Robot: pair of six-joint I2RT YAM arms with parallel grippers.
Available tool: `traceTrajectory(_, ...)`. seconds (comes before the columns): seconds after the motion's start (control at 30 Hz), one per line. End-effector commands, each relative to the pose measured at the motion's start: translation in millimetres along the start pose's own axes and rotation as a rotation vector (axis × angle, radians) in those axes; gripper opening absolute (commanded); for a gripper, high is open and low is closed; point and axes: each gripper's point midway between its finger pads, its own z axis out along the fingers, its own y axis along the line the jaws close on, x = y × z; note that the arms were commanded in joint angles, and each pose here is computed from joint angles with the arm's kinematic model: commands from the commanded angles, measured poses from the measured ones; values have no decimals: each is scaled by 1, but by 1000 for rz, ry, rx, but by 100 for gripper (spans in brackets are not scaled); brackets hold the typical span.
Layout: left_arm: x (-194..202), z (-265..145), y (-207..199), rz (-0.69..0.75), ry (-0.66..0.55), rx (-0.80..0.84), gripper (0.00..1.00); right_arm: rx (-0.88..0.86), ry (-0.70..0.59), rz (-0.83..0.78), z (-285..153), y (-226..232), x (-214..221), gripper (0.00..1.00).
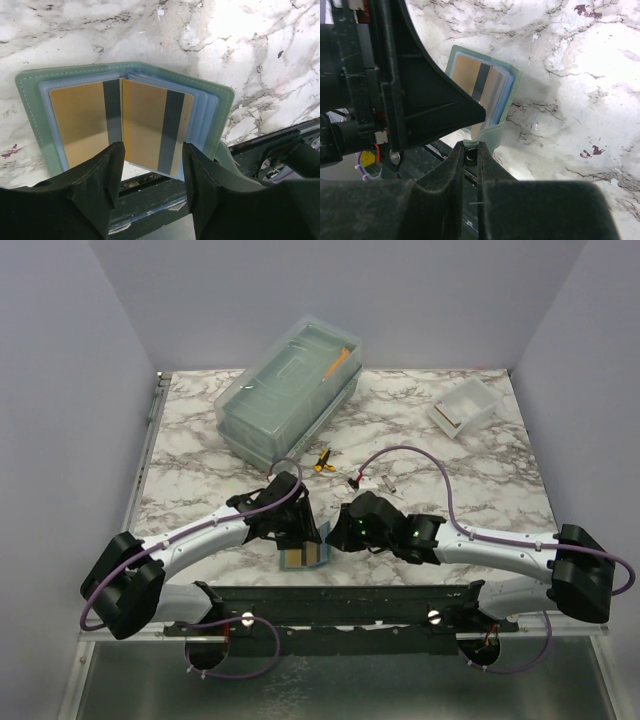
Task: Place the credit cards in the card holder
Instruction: Open the card holder at the center of the board.
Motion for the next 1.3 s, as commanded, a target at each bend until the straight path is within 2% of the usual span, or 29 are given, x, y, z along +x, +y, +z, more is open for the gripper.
traceTrajectory(0.0, 2, 7, 0, 7, 6, 22, 58, -22, -13, 19, 1, 5, -4, 0)
traceTrajectory(0.37, 1, 6, -2, 17, -6, 39, 66, -16, -9, 11, 3, 5, -4, 0)
traceTrajectory(0.5, 0, -1, -4, 16, -22, 61, 72, -15, -9, 10, 3, 5, -4, 0)
traceTrajectory(1.27, 9, 18, 15, 20, 14, 1, 72, -25, -17, 15, 1, 7, -7, 0)
